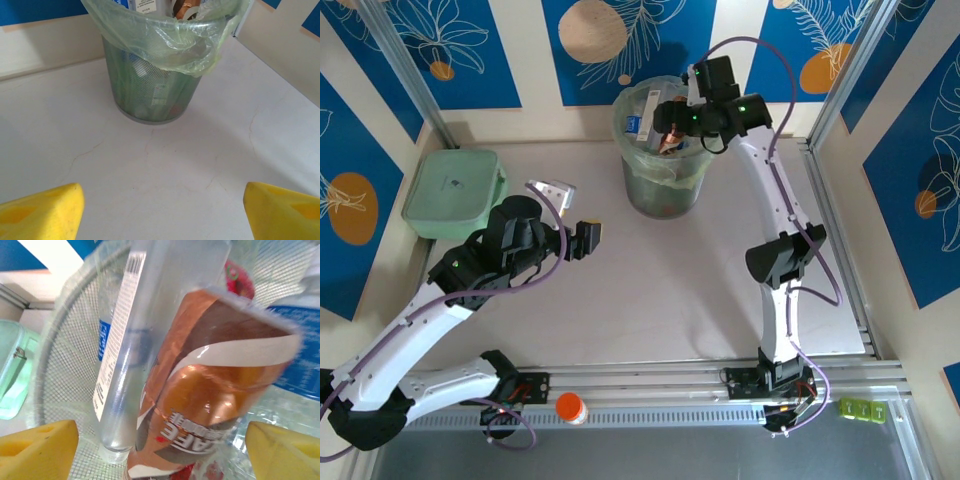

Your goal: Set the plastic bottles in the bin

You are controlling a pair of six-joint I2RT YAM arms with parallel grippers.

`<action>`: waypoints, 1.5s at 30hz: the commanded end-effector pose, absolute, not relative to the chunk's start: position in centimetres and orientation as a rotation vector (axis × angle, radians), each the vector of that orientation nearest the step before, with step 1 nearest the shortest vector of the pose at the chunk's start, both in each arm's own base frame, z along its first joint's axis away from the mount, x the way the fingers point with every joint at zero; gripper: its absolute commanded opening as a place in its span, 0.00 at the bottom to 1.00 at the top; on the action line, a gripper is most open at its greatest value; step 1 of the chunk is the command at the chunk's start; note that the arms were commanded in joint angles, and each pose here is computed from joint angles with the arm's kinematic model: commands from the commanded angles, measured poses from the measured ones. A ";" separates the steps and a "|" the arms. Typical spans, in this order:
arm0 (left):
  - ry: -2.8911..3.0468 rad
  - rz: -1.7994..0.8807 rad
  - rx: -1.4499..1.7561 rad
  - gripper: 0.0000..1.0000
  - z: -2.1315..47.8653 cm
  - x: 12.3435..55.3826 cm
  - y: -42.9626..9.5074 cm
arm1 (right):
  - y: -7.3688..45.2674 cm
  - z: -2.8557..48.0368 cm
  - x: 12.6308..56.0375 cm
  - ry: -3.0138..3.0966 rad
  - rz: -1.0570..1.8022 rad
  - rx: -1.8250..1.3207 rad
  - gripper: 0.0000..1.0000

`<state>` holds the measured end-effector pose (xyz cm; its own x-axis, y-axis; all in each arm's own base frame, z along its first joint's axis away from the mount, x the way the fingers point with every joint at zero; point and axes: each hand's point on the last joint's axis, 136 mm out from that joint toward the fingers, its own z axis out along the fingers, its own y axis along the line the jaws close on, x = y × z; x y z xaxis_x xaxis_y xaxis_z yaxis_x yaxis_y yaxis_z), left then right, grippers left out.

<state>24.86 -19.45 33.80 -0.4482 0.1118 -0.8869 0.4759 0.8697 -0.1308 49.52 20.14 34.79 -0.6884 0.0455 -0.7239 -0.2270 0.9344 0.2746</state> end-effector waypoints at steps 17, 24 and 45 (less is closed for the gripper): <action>1.844 -0.217 0.219 0.99 37.0 25.5 -13.4 | 20.7 32.7 52.4 2.322 0.654 -0.044 0.28; 1.832 -0.207 0.259 0.99 36.6 25.4 -13.5 | 20.7 32.5 51.9 2.327 0.666 -0.072 0.28; 1.324 -0.031 0.544 0.99 30.9 28.1 -16.2 | 16.3 38.9 39.8 1.538 0.509 -0.201 0.99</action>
